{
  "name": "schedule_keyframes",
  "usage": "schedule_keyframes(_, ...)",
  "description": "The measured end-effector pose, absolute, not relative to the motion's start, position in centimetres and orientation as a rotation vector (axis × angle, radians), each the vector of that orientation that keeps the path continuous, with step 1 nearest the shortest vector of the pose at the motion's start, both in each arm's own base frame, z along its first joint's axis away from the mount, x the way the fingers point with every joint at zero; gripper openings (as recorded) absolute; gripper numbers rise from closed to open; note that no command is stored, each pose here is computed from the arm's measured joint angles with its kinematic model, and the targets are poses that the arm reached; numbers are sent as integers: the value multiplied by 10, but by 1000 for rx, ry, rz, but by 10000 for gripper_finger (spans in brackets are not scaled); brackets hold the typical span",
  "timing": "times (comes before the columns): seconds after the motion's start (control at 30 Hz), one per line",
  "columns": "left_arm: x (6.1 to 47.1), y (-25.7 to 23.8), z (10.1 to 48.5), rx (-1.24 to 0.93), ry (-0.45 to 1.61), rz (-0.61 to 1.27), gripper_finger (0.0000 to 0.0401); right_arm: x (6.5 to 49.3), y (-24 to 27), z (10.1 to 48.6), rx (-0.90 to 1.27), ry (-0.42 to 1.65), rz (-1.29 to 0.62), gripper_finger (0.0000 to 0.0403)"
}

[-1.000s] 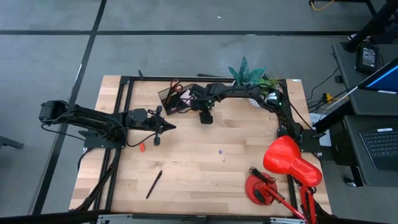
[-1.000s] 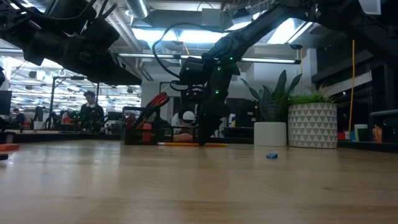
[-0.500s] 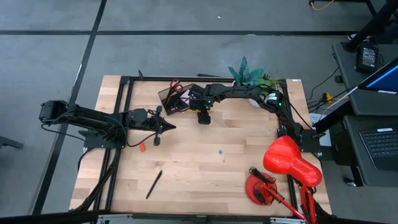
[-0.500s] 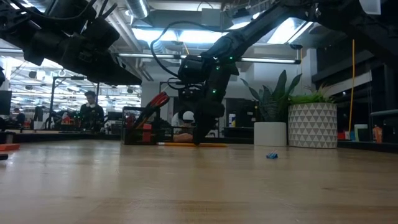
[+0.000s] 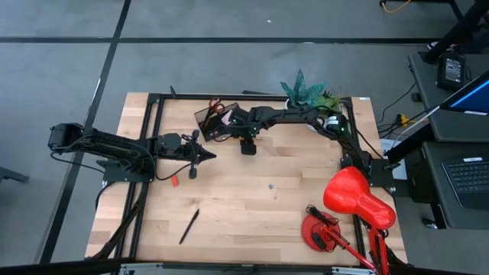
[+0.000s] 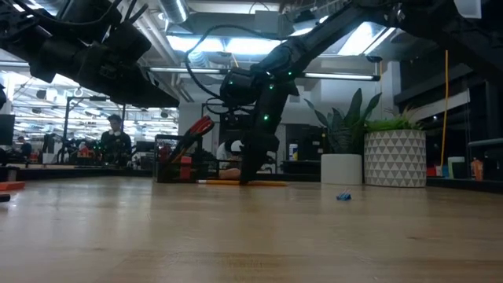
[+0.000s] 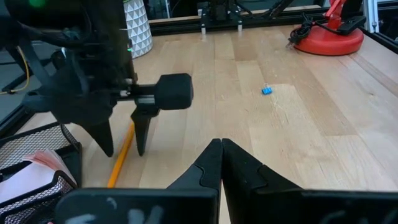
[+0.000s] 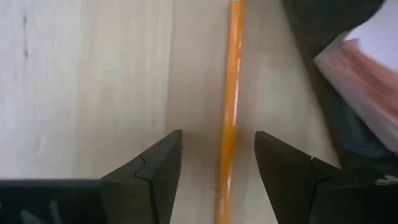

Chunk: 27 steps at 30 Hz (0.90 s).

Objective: Pick and place office supplies into organizer
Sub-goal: Put the pencil into the desk organizer

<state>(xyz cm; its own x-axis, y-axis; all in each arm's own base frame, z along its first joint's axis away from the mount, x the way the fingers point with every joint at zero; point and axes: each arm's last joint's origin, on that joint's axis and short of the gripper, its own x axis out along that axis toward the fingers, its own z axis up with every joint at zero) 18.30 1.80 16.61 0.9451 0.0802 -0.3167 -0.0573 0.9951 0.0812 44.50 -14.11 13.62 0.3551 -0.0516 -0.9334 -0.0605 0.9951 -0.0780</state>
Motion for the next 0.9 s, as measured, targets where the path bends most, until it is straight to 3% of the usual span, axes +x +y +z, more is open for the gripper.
schedule_keyframes(0.3, 183, 18, 166, 71, 326, 70, 3, 445, -141, 136, -104, 1213, -6, 198)
schedule_keyframes(0.9, 183, 18, 166, 69, 326, 71, 3, 445, -134, 134, -76, 1233, 11, 130)
